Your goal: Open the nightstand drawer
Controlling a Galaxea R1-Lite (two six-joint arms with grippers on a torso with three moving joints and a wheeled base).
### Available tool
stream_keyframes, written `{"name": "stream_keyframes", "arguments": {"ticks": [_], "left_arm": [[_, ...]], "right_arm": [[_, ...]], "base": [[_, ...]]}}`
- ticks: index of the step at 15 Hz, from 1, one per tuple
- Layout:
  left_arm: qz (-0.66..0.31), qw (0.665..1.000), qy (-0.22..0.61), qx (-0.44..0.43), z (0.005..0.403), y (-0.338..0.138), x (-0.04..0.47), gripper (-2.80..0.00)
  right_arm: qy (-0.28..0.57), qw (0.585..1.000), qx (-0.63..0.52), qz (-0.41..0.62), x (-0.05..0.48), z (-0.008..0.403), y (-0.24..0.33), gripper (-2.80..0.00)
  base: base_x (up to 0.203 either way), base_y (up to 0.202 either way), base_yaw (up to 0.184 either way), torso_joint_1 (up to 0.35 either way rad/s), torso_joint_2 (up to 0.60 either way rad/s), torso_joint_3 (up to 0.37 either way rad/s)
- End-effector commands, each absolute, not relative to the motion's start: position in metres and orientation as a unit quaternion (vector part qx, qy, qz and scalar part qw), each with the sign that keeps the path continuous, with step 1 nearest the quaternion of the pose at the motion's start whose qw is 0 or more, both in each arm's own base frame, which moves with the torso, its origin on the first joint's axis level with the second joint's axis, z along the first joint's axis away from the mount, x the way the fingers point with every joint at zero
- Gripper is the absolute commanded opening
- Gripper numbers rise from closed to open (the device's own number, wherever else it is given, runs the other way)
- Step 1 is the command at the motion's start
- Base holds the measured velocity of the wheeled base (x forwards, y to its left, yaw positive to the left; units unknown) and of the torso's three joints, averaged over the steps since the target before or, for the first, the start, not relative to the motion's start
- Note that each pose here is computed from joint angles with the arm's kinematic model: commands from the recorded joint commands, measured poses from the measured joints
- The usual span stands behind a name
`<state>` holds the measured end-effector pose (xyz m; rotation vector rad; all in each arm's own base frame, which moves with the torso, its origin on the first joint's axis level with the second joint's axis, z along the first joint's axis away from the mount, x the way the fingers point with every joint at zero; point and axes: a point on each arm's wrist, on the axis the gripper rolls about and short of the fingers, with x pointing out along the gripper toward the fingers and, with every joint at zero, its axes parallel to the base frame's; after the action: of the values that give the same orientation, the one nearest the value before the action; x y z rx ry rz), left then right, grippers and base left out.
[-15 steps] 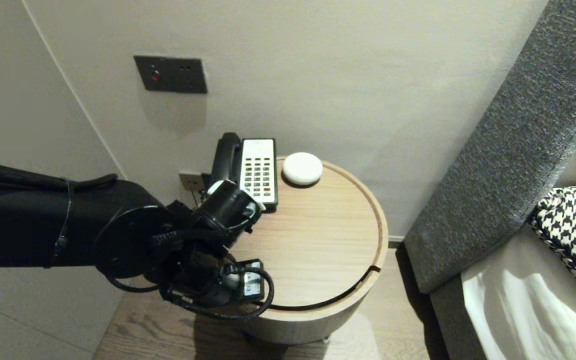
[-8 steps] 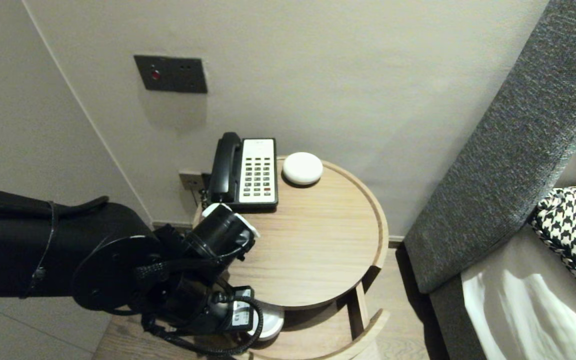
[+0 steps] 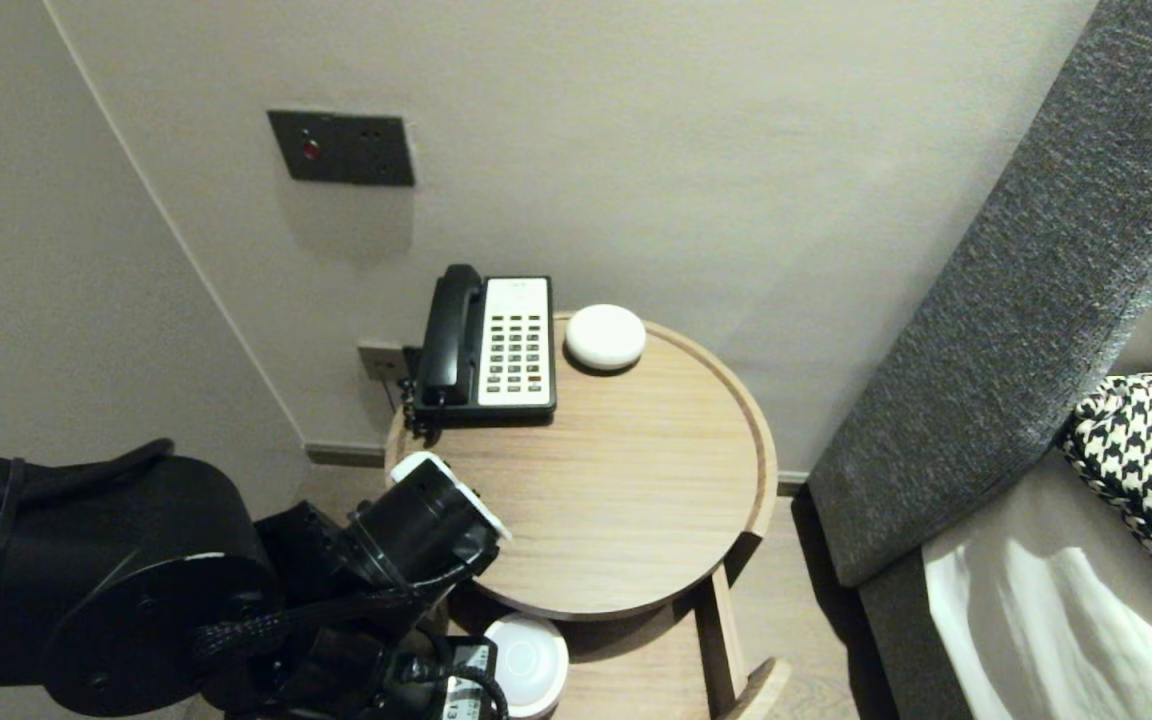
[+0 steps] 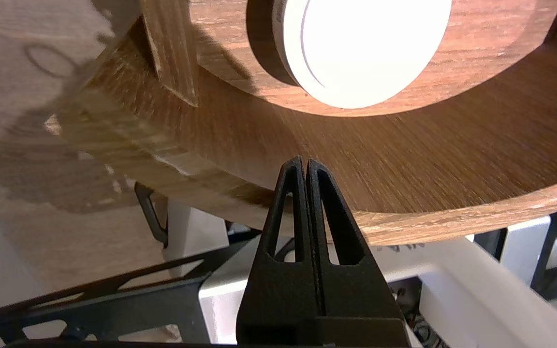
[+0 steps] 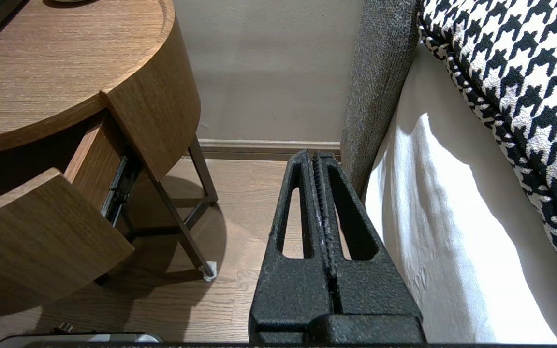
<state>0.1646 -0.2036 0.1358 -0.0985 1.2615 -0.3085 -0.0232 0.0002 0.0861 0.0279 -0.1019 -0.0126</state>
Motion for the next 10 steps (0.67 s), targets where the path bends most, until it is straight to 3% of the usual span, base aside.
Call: {"name": "stream_keyframes", "arguments": {"ticks": [1,10], "left_arm": [[-0.143,0.792,0.592,-0.041,0.133,-0.203,0.161,-2.8],[-0.15,0.778,0.61,-0.026,0.125,-0.202,0.144,-2.8]], "right_arm": [[-0.031,0.999,0.014,-0.006,-0.02,0.075,0.0,-2.8],[-0.031,0.999,0.014,-0.006,-0.02,0.075,0.0,-2.8]], "base": [[0.0,0.0,0.0,0.0,0.0,0.0],[0.0,0.0,0.0,0.0,0.0,0.0]]}}
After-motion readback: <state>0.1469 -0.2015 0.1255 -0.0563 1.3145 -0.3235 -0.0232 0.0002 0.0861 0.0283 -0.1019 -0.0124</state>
